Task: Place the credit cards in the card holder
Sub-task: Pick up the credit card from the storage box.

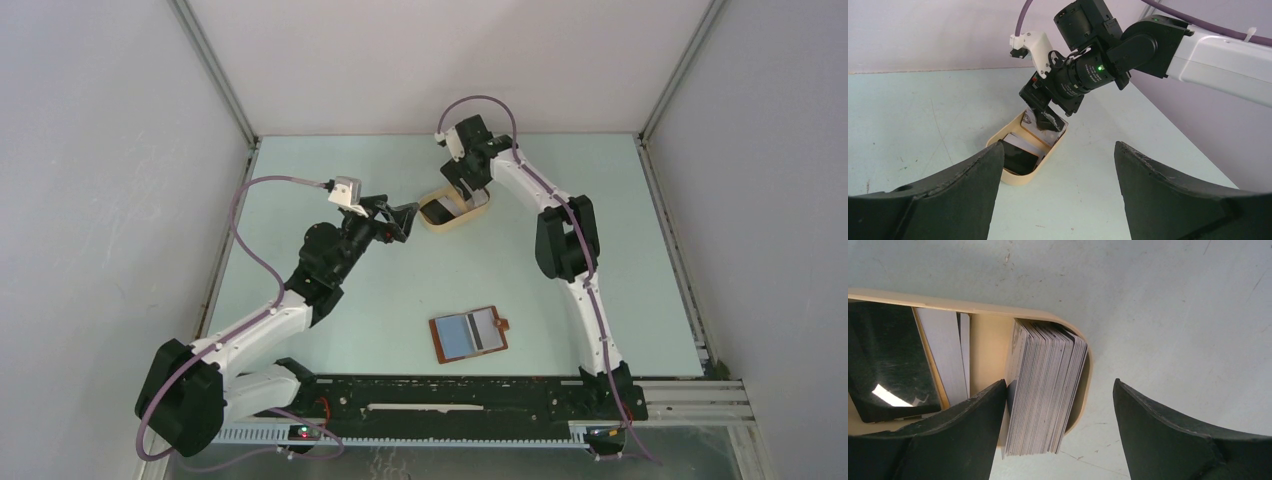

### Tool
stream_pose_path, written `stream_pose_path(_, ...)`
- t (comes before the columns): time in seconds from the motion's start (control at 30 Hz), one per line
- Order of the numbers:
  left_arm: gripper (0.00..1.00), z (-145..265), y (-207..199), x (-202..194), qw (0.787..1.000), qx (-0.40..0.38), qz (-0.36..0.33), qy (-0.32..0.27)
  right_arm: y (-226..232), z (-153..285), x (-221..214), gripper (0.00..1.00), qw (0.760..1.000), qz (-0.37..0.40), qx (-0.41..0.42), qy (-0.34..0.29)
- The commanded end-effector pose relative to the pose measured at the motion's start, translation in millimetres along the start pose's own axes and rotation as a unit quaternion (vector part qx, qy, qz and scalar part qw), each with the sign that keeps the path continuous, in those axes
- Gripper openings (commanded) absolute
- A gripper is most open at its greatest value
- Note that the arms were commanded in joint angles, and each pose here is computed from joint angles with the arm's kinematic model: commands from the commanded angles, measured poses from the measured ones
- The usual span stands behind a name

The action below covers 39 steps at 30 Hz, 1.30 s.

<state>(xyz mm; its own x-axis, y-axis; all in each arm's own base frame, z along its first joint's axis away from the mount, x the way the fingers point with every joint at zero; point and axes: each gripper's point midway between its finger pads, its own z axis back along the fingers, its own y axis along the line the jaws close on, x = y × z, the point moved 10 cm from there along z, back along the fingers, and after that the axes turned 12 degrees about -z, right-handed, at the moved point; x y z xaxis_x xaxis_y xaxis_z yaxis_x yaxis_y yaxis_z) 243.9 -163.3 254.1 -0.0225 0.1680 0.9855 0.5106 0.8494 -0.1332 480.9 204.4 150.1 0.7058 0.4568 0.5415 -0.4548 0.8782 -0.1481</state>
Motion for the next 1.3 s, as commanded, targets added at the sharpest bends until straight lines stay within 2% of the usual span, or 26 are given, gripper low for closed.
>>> stream_pose_path(0.0, 0.86, 1.8, -1.1, 6.3, 1.000, -0.007, 0.005, -0.022, -15.7, 43.4, 26.3, 0.86, 0.997, -0.005, -0.034, -0.063)
stream_pose_path(0.4, 0.86, 2.1, -1.2, 5.8, 1.000, -0.008, 0.005, -0.021, -12.9, 45.2, 24.2, 0.81, 0.998, -0.001, -0.030, -0.060)
stream_pose_path(0.5, 0.86, 2.0, -1.1, 5.6, 1.000, -0.008, 0.005, -0.021, -11.2, 44.1, 23.2, 0.76, 0.998, 0.000, -0.026, -0.058)
stream_pose_path(0.7, 0.86, 2.0, -1.2, 5.7, 1.000, -0.008, 0.005, -0.021, -11.3, 43.9, 22.4, 0.56, 0.998, 0.001, -0.025, -0.056)
stream_pose_path(1.03, 0.86, 1.9, -1.1, 5.3, 1.000, -0.008, 0.005, -0.020, -9.7, 46.0, 22.3, 0.52, 0.998, 0.005, -0.026, -0.056)
stream_pose_path(1.27, 0.86, 1.9, -1.1, 5.4, 1.000, -0.008, 0.005, -0.021, -7.7, 47.4, 21.7, 0.40, 0.998, 0.008, -0.027, -0.055)
